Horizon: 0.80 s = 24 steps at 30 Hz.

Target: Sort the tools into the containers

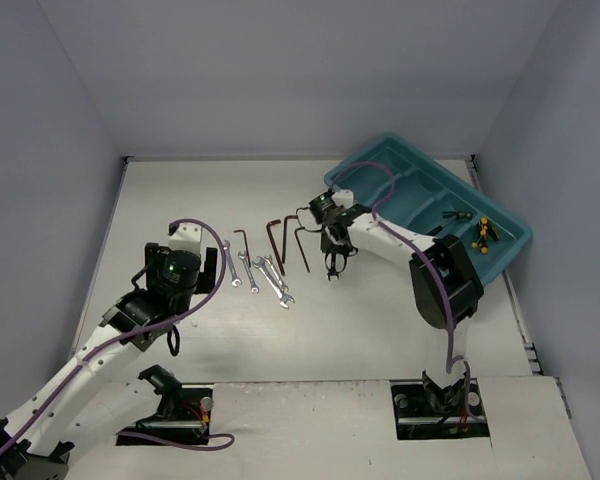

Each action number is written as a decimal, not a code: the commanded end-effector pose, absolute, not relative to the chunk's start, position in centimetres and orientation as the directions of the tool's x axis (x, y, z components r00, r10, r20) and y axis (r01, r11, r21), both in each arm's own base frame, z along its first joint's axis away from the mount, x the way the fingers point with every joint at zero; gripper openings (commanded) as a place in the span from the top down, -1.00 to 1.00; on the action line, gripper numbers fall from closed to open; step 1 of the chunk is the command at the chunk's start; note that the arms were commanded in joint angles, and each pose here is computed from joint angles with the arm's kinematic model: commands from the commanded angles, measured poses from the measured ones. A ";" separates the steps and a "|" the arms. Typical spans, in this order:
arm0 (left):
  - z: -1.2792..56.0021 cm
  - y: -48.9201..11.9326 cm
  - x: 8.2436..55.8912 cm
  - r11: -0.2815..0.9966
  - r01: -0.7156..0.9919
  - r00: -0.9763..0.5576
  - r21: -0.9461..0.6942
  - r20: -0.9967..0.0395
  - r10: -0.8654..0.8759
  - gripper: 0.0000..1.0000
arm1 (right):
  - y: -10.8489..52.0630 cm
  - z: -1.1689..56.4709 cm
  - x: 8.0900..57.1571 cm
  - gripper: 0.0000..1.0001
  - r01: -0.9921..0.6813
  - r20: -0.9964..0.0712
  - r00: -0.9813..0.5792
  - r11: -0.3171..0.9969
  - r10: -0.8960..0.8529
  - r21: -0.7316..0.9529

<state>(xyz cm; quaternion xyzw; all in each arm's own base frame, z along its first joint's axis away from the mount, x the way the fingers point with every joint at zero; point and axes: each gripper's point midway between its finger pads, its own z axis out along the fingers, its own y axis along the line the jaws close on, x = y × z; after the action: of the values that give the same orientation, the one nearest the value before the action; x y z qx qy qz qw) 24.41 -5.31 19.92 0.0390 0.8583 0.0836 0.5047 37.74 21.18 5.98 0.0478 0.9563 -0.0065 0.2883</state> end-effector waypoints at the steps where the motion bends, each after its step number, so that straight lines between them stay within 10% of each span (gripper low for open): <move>1: 21.6 -5.2 25.1 0.985 -0.046 -0.437 0.166 -0.890 0.129 -0.63 | 16.6 19.2 43.1 1.00 0.189 -0.755 -0.612 0.970 0.236 0.151; 18: 21.6 -5.3 25.1 0.986 -0.044 -0.438 0.158 -0.890 0.124 -0.62 | 2.2 14.3 55.4 1.00 0.507 -0.694 -0.517 0.832 0.501 0.223; 24: 21.6 -5.1 25.1 0.986 -0.047 -0.436 0.161 -0.891 0.125 -0.62 | 1.7 13.2 56.7 0.54 0.513 -0.695 -0.520 0.832 0.496 0.211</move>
<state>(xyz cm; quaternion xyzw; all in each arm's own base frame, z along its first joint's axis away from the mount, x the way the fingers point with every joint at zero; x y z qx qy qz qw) 24.40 -5.25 19.95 0.0378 0.8580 0.0837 0.5054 54.16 1.88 7.31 0.2802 0.9007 -0.0360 0.3300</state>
